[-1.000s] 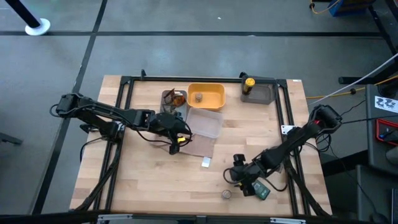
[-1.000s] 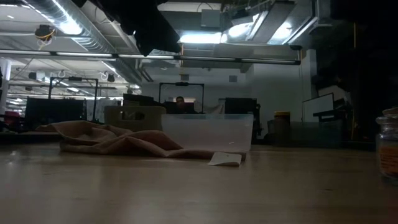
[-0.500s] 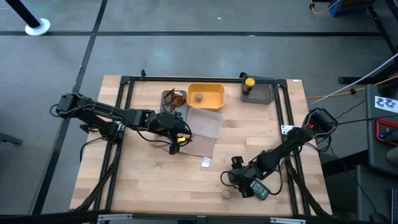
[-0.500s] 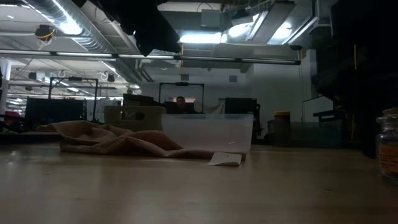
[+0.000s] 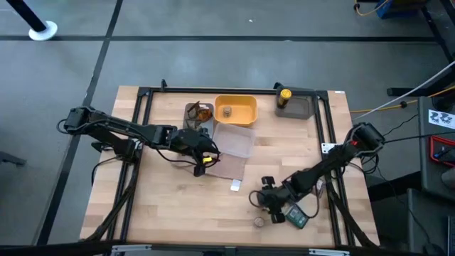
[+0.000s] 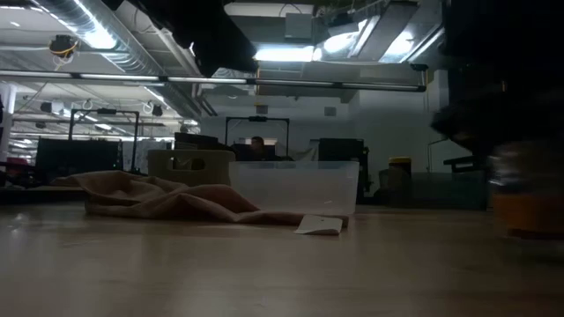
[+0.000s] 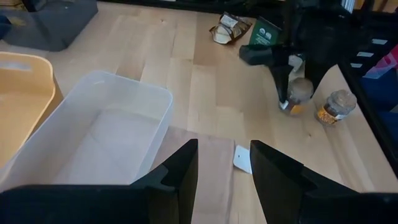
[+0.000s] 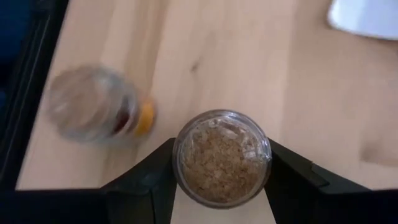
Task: Sort spices by type
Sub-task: Put the right brown seasoning bottle into the yellow bin
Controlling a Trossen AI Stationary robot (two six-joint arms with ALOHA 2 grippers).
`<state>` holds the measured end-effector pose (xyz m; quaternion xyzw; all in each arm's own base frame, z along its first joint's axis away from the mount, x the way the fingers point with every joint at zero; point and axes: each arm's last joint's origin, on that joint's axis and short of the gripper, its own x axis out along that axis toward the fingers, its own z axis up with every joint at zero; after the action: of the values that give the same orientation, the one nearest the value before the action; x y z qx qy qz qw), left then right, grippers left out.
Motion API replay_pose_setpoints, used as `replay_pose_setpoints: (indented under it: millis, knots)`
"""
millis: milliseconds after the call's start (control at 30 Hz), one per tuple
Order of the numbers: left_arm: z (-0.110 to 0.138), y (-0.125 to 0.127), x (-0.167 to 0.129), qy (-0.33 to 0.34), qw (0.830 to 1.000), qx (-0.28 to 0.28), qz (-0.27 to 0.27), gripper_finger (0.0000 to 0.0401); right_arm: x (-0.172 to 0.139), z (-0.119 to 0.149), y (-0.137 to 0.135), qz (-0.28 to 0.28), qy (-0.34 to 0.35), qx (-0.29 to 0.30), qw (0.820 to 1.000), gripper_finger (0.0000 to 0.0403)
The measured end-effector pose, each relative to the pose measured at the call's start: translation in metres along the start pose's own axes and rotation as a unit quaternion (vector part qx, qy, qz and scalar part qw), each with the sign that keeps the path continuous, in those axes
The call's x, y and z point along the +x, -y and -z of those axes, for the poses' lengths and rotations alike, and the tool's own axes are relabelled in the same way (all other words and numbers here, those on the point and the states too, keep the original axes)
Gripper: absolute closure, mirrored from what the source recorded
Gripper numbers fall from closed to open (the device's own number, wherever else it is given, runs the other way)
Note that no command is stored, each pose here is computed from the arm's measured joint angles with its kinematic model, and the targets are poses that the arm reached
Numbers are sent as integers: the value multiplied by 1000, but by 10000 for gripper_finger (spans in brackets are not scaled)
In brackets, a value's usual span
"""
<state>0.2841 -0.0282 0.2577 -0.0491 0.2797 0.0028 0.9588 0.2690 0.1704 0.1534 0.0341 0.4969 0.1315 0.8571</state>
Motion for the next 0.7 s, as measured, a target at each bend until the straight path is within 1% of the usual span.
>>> replay_pose_setpoints:
  millis: [167, 433, 567, 700]
  knots:
    - [-1, 0, 0, 6, 1000, 0, 1, 271, -2, -12, 25, -2, 11, 36, 999, 212]
    - [-1, 0, 0, 7, 1000, 1, 1, 271, -8, -32, 74, 12, 38, 43, 998, 210]
    - [-1, 0, 0, 6, 1000, 1, 1, 271, -18, -52, 93, 15, 63, 27, 997, 209]
    - [-2, -1, -2, 8, 1000, 1, 0, 271, -37, -79, 110, 20, 83, 7, 996, 208]
